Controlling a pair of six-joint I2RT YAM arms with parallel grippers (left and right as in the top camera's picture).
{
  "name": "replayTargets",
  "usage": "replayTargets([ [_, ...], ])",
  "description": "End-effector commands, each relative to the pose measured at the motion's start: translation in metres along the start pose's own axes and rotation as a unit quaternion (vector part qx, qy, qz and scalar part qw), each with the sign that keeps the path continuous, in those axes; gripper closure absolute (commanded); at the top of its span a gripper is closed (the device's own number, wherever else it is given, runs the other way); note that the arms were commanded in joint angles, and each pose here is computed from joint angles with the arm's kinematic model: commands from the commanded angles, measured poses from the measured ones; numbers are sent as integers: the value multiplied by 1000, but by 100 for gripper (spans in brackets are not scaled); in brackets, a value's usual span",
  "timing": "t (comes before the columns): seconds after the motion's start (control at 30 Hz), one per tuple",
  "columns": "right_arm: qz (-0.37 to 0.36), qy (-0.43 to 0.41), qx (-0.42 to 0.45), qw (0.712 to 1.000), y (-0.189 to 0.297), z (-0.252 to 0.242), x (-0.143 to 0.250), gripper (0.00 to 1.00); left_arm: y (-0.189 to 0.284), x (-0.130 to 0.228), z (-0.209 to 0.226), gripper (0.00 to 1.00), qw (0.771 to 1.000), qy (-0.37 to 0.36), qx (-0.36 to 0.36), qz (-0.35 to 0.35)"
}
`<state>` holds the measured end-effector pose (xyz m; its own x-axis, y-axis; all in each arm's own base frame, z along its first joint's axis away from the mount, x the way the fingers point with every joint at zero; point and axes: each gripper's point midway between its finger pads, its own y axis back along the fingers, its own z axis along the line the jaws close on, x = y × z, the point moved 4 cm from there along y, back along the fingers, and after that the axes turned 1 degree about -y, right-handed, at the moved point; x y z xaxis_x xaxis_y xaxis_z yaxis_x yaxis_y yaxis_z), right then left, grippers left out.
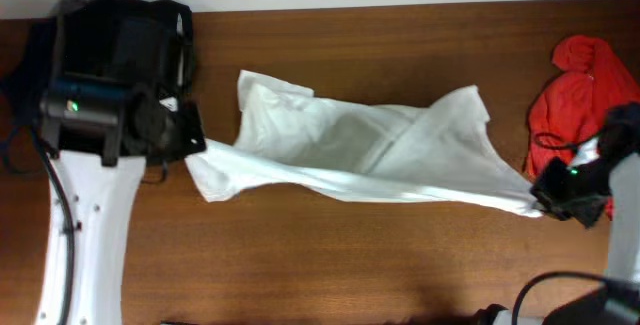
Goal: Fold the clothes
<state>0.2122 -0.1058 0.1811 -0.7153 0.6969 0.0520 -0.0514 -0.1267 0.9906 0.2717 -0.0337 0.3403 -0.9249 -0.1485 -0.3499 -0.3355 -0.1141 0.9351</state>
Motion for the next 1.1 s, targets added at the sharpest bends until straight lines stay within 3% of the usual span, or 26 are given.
replayTargets([
  [0.0, -47, -15, -1, 999, 30, -15, 5, 96, 22, 34, -27, 99, 997, -41, 66, -4],
  [0.1, -49, -15, 0, 999, 35, -16, 13, 96, -20, 74, -28, 99, 995, -43, 21, 82],
  [0.13, -49, -15, 0, 999, 35, -16, 13, 88, -38, 87, -25, 99, 992, -47, 1, 118],
  [0.17, -50, -14, 0, 999, 35, -16, 13, 71, -58, 99, -24, 70, 987, -54, -17, 151],
  [0.2, -52, -14, -1, 999, 35, -16, 12, 26, -72, 102, -25, 41, 985, -56, -24, 164],
  [0.23, -52, -14, -1, 999, 35, -16, 12, 1, -80, 101, -28, 23, 984, -57, -25, 165],
  [0.33, -51, -13, -7, 999, 35, -14, 12, 1, -98, 74, -44, 20, 992, -58, -8, 110],
  [0.37, -49, -13, -16, 999, 35, -12, 12, 1, -104, 57, -55, 25, 996, -58, 11, 73],
  [0.4, -48, -12, -17, 999, 35, -11, 13, 1, -113, 37, -69, 32, 996, -76, 32, 34],
  [0.47, -46, -8, -25, 999, 35, -9, 13, 1, -140, 16, -90, 58, 995, -86, 46, 15],
  [0.5, -46, -8, -28, 999, 35, -8, 13, 0, -158, 12, -103, 61, 991, -114, 64, 21],
  [0.57, -46, -8, -29, 999, 35, -8, 13, 15, -199, 8, -121, 66, 986, -148, 70, 41],
  [0.63, -44, -8, -34, 998, 35, -7, 14, 39, -245, 15, -124, 76, 984, -152, 51, 82],
  [0.8, -35, 43, -37, 998, 32, 14, 21, 42, -291, 12, -85, 99, 985, -102, 27, 136],
  [0.93, -42, 91, -43, 994, 29, 44, 26, 41, -317, 24, -86, 99, 972, -123, 87, 183],
  [1.07, -42, 138, -46, 988, 26, 65, 35, 39, -334, 31, -88, 99, 968, -128, 91, 195],
])
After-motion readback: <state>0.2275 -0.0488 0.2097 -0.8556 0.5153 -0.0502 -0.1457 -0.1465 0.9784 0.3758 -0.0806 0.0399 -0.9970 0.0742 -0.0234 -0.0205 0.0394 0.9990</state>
